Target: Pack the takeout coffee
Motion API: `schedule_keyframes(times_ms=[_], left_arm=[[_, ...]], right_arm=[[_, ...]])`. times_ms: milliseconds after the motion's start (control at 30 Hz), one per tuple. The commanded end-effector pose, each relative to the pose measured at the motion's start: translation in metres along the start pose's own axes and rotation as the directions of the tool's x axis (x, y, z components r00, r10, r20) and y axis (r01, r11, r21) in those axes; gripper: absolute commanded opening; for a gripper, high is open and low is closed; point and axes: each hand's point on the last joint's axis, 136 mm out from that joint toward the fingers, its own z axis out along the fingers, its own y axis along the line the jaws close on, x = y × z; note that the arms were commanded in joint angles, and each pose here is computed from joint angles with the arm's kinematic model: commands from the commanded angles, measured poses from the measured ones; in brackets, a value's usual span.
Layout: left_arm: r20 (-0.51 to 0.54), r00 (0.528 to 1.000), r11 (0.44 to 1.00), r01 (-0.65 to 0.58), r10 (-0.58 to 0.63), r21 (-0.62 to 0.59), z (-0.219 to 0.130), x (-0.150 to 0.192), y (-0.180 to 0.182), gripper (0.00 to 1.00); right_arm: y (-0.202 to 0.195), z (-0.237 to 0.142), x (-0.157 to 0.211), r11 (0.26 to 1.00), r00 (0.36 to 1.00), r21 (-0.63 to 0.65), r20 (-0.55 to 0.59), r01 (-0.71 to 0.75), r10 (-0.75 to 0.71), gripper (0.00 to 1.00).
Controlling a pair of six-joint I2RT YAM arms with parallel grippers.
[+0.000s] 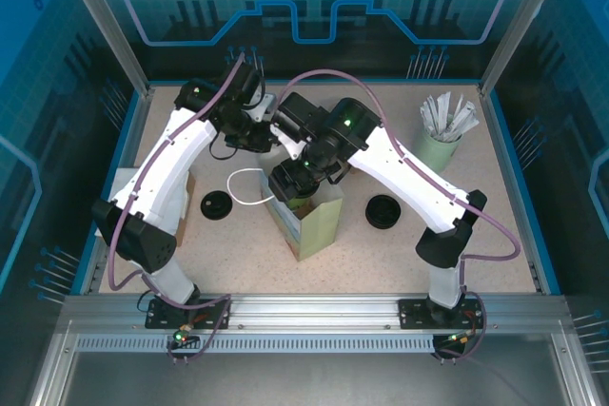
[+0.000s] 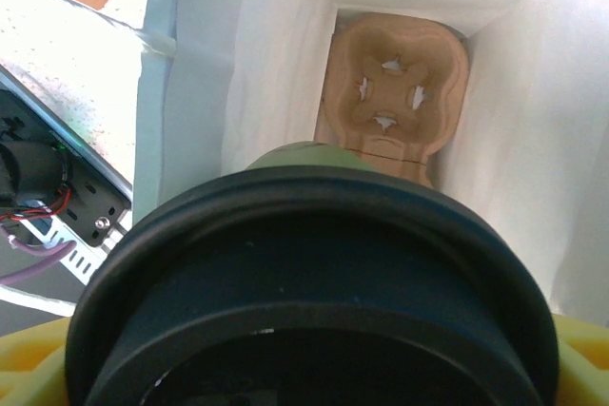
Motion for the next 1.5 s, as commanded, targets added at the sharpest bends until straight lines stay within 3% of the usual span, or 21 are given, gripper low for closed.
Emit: schedule_keyframes(times_ms=[0, 233, 500, 633, 867, 1067, 1467], left_arm=[[0.017, 1.000, 1.000, -0.014, 0.013, 0.014, -0.007, 0.004, -0.004, 0.09], [0.026, 0.996, 0.996, -0.090, 0.090, -0.005, -0.008, 0.009, -0.001, 0.09], [0.028, 0.995, 0.995, -0.095, 0.095, -0.011, -0.006, 0.010, 0.000, 0.09], [0.031, 0.995, 0.996, -0.093, 0.093, -0.007, -0.006, 0.009, 0.000, 0.09], [0.028, 0.997, 0.997, -0.073, 0.073, -0.013, -0.005, 0.009, 0.001, 0.09], [0.018, 0.999, 0.999, -0.033, 0.034, -0.022, -0.004, 0.009, 0.002, 0.09], [0.012, 1.000, 1.000, -0.019, 0.019, -0.013, -0.001, 0.009, 0.001, 0.10]], right_arm=[[-0.008, -0.006, 0.006, 0.999, 1.000, 0.042, -0.004, 0.007, -0.007, 0.76], [-0.026, -0.010, 0.013, 0.992, 0.999, 0.124, -0.036, 0.010, -0.006, 0.76], [-0.042, -0.007, 0.021, 0.973, 0.994, 0.227, -0.108, 0.040, -0.015, 0.76], [-0.035, -0.003, 0.021, 0.979, 0.993, 0.199, -0.119, 0.050, -0.026, 0.76], [-0.004, -0.025, 0.005, 0.997, 0.999, 0.060, -0.008, 0.043, -0.042, 0.75], [0.016, -0.017, 0.003, 0.999, 0.999, -0.021, -0.007, 0.043, -0.043, 0.75], [0.017, 0.008, 0.010, 0.999, 0.998, -0.020, -0.063, 0.026, -0.027, 0.75]])
